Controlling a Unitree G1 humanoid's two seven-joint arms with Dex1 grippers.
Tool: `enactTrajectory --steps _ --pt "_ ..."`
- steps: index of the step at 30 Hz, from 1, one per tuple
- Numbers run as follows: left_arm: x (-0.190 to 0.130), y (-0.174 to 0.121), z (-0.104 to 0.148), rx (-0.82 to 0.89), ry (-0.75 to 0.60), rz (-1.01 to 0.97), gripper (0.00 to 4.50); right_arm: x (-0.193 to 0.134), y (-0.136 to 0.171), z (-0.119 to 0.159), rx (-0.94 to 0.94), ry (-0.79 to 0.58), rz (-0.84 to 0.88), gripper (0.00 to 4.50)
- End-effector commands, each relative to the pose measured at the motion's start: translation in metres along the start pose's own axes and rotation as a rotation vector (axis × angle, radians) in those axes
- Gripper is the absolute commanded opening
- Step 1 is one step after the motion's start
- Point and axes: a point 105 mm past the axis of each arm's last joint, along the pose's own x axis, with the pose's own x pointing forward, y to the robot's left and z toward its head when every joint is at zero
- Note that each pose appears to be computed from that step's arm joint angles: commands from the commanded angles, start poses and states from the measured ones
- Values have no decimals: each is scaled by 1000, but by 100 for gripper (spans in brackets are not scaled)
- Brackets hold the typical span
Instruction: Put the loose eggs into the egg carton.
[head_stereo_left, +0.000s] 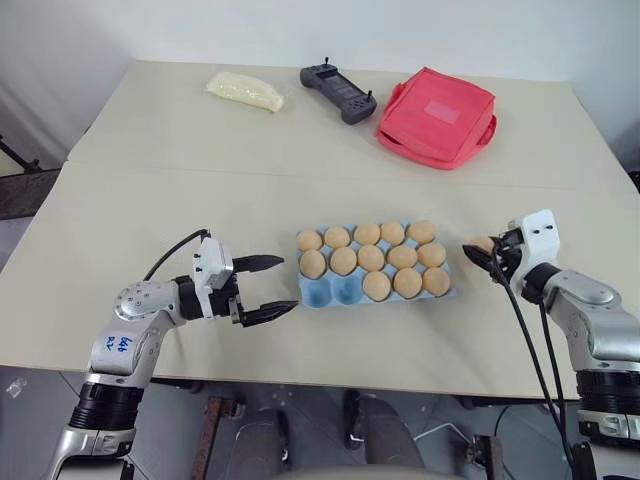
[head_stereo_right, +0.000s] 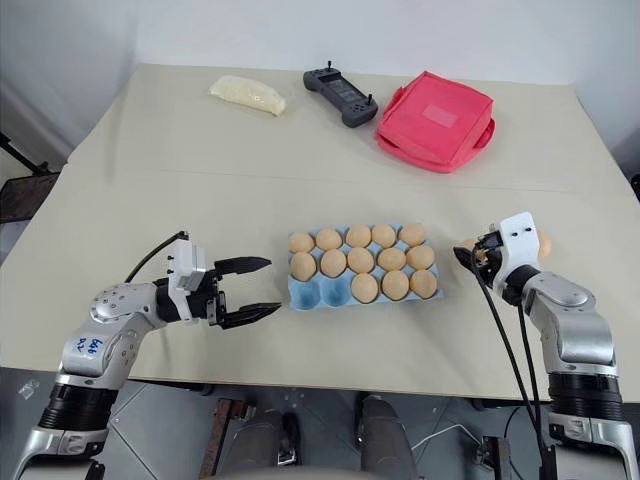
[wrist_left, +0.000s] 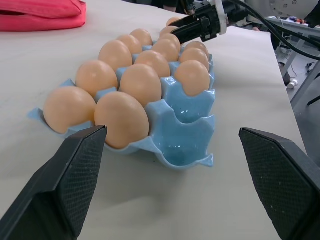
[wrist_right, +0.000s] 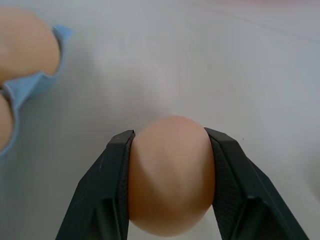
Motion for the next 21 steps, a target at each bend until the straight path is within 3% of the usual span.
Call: enactTrajectory --steps 1,3,7,14,21 --pt "3 -1 9 32 -25 -27 450 -12 15 45 -30 -123 47 167" --pt "4 -1 9 32 -24 -32 450 -17 29 59 -43 -143 102 167" --pt "3 -1 9 30 -21 -39 450 -29 86 85 -78 -180 312 167" --pt "-9 11 5 47 9 17 450 -32 159 71 -120 -63 582 167" --pt "-12 8 5 53 10 23 450 -17 199 66 -106 -62 682 167"
